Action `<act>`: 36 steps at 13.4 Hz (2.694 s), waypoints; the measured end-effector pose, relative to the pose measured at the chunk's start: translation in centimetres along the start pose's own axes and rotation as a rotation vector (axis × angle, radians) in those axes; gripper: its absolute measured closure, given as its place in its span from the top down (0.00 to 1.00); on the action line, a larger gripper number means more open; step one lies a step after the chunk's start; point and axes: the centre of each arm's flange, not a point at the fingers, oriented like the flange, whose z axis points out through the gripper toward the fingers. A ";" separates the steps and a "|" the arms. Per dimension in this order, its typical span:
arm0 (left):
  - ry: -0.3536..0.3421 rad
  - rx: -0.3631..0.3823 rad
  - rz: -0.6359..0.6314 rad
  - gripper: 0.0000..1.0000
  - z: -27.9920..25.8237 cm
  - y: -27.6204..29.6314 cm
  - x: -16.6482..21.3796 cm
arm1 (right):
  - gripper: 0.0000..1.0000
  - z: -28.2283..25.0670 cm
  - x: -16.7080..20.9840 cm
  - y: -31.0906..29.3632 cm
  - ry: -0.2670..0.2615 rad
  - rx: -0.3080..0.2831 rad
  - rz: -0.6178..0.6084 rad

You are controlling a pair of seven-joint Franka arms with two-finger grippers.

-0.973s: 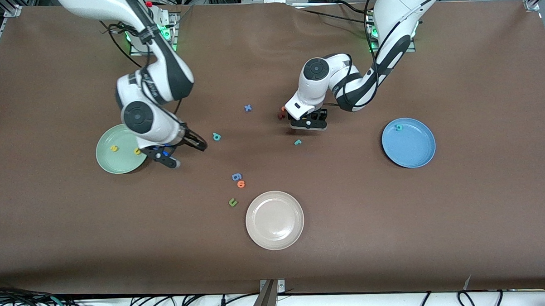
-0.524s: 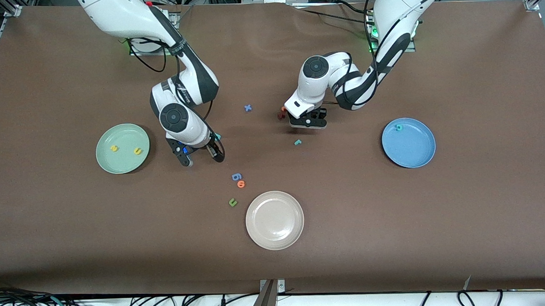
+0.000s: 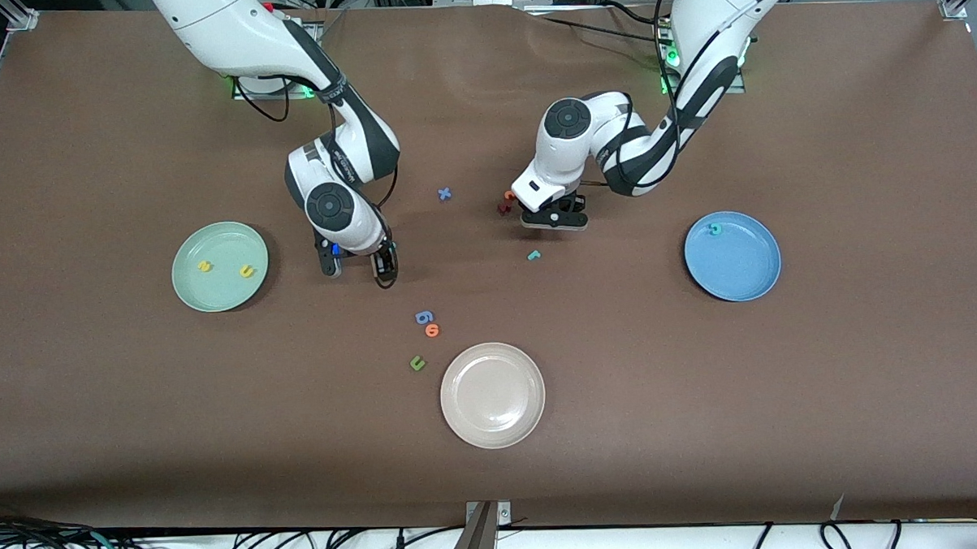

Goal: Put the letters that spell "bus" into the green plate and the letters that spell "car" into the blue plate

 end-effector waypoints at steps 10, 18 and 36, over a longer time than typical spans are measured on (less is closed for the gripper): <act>-0.014 0.075 0.153 0.28 -4.9 -11.8 8.6 | 0.75 0.1 0.0 1.3 0.004 0.004 0.041; -0.054 0.070 0.292 0.28 -6.5 -26.2 13.2 | 0.74 0.6 0.8 3.0 -0.014 0.081 0.049; -0.128 0.034 0.141 1.00 -8.7 -30.3 10.7 | 0.28 0.2 0.2 3.5 -0.027 0.126 0.031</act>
